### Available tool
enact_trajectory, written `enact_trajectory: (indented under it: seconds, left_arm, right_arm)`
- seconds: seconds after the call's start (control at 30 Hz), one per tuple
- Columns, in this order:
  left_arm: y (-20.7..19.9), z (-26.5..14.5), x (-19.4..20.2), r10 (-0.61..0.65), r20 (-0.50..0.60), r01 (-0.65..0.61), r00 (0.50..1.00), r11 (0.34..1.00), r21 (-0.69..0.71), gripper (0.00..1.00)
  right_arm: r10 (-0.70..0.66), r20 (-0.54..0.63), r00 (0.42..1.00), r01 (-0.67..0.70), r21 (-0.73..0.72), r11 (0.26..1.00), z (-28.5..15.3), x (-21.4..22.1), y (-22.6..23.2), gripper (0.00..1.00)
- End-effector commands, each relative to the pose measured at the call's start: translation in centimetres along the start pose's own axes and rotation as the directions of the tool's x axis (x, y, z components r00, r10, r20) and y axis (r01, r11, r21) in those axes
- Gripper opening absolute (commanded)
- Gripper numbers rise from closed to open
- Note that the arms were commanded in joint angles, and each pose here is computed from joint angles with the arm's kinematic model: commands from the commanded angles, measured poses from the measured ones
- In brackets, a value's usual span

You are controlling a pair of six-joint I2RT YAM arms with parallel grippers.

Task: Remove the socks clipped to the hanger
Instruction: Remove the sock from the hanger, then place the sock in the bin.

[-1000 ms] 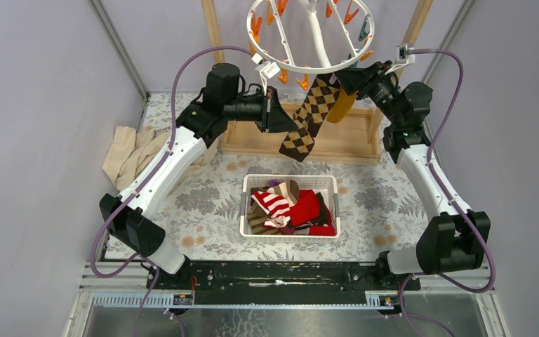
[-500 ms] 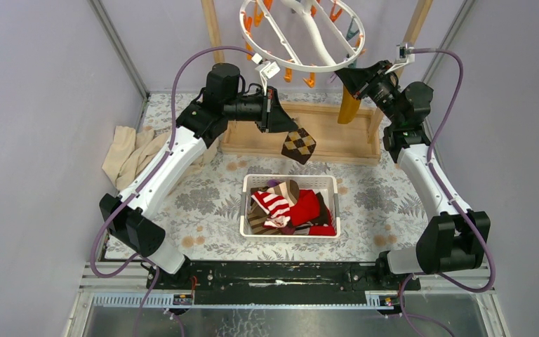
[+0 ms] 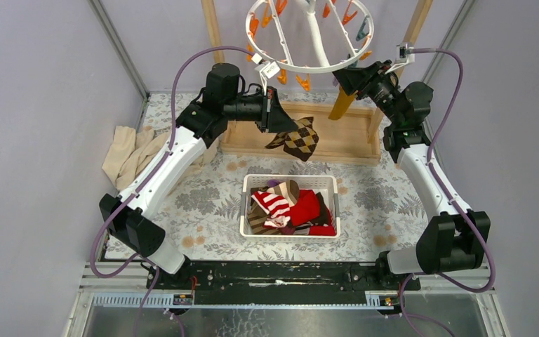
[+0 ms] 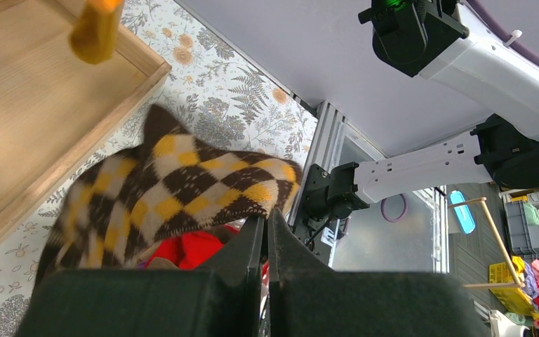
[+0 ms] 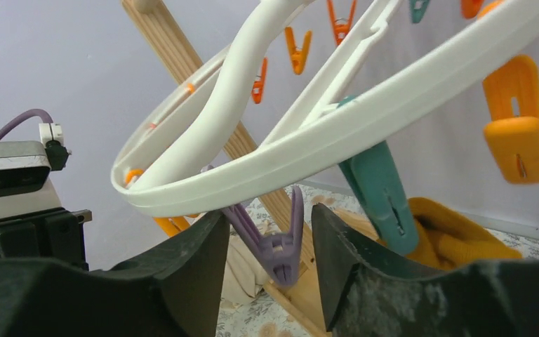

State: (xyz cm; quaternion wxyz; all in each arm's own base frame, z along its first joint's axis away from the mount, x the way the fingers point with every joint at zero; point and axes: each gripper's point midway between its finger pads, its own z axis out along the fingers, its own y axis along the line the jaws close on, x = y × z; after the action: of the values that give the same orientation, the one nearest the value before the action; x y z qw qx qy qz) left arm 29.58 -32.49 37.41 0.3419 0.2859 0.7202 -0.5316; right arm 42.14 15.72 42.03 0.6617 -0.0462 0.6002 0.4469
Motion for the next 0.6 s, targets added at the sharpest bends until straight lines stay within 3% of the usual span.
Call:
enact_trajectory:
  seconds: [0.0,0.27,0.57]
  left_arm:
    - [-2.1,-1.5,-0.9,0.017,0.024,-0.018,1.000,0.999,0.031,0.04]
    - [-3.3,-2.4,-0.3,0.002,0.028,-0.004,1.000,0.999,0.039,0.05]
    - [-4.7,-3.6,1.6,-0.024,0.020,0.023,1.000,0.999,0.044,0.05]
  right_arm:
    - [-0.049,0.039,0.998,0.051,-0.047,0.998,-0.6,-1.9,2.0,0.55]
    - [-0.039,-0.005,0.999,0.039,0.000,0.999,-2.7,-0.6,2.3,0.78]
    - [-0.021,-0.079,0.997,0.030,0.113,0.993,-7.3,1.4,3.0,0.88]
